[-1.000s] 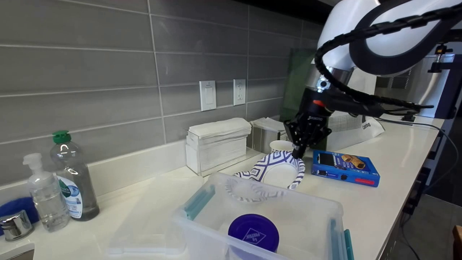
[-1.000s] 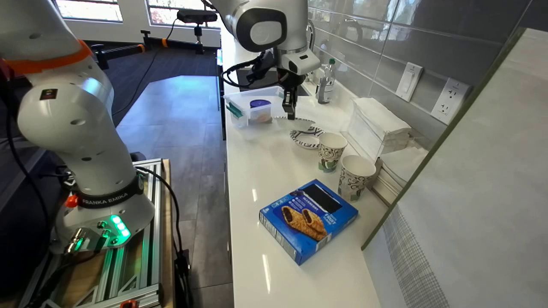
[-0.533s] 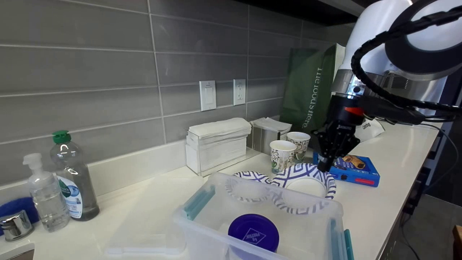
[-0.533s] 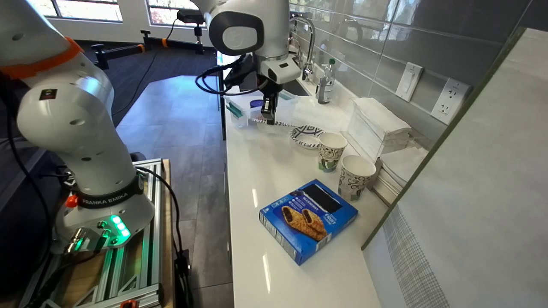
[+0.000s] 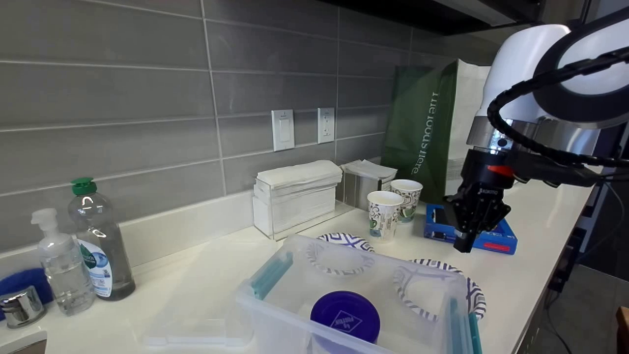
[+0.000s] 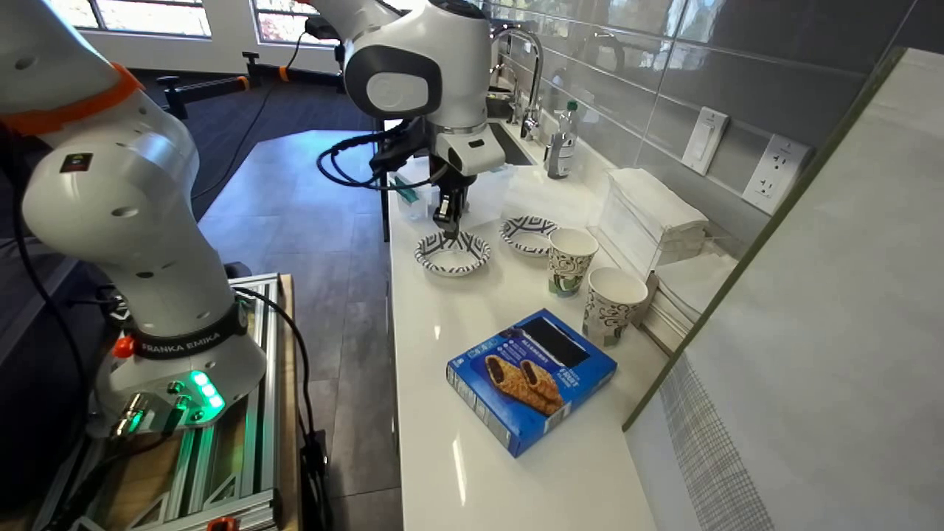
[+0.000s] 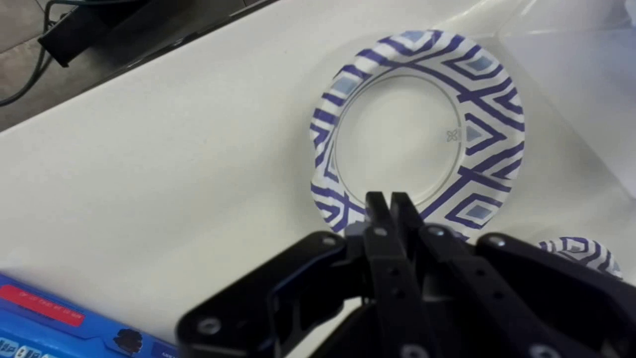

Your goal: Unstack the black and white bowls.

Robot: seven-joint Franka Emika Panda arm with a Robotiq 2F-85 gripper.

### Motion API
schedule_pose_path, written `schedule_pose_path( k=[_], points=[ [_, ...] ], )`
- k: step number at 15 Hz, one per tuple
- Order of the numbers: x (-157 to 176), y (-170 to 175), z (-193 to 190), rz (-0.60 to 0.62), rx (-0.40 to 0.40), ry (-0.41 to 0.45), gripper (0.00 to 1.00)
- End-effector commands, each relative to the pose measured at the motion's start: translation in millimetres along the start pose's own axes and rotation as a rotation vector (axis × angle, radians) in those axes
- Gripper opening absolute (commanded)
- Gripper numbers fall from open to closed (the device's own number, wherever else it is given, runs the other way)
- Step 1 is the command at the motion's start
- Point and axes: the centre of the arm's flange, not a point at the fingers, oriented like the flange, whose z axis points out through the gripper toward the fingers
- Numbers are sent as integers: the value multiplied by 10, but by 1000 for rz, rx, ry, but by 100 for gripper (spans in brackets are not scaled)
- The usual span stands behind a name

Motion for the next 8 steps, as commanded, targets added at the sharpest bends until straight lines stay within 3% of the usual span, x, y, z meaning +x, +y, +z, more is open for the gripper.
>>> schedule_pose_path(
  k=[1,2,3,6,8],
  points=[
    [11,159,208,24,-9,-1,5],
    [34,183,224,28,-15,-7,4],
    [49,204,227,31,-18,-15,14],
    [130,201,195,40,-1,-13,27],
    [223,125,238,53,17,-21,26]
  ],
)
